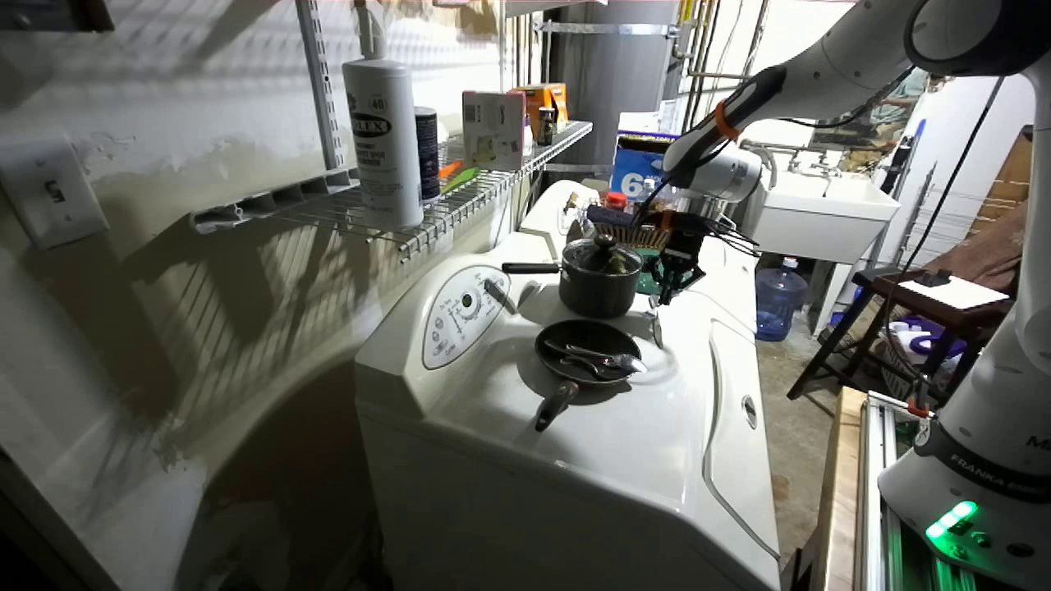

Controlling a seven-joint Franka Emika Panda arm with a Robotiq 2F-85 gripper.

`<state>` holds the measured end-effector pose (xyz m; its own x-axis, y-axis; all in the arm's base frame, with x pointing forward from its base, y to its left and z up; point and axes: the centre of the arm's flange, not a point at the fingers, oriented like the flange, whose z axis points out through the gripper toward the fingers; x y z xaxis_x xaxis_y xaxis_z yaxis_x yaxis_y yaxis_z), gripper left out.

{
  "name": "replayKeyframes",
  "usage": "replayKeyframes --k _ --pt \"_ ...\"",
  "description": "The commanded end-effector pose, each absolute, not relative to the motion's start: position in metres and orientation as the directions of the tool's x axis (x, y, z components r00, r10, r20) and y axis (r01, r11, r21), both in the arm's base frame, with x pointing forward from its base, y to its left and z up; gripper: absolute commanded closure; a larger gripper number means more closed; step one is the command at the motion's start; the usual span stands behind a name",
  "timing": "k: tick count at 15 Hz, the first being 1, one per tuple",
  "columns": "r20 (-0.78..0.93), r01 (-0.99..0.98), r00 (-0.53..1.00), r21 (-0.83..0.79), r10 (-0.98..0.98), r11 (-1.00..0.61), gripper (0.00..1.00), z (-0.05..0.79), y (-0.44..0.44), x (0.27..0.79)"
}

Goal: Move the fork from the pan and place it on the knife next to the pot

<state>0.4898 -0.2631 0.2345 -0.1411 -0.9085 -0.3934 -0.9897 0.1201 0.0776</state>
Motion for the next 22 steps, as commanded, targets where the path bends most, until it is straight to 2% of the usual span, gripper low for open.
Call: replayKeyframes --k 1,19,20,21,22 --pt "-0.414 -0.968 -0.243 0.05 -0.877 0.245 0.98 0.229 -0.257 0.473" --pt "-0.37 -0.908 -0.416 0.109 -0.831 0.406 0.98 0.182 -0.254 0.483" --pt "-0.368 -0.907 -0.417 0.109 -0.831 0.407 0.87 0.182 -0.253 0.483" --pt "-0.369 -0.908 -0.415 0.115 -0.832 0.402 0.65 0.181 -0.251 0.483" --pt "-0.371 -0.91 -0.412 0.113 -0.832 0.4 0.62 0.182 -0.25 0.484"
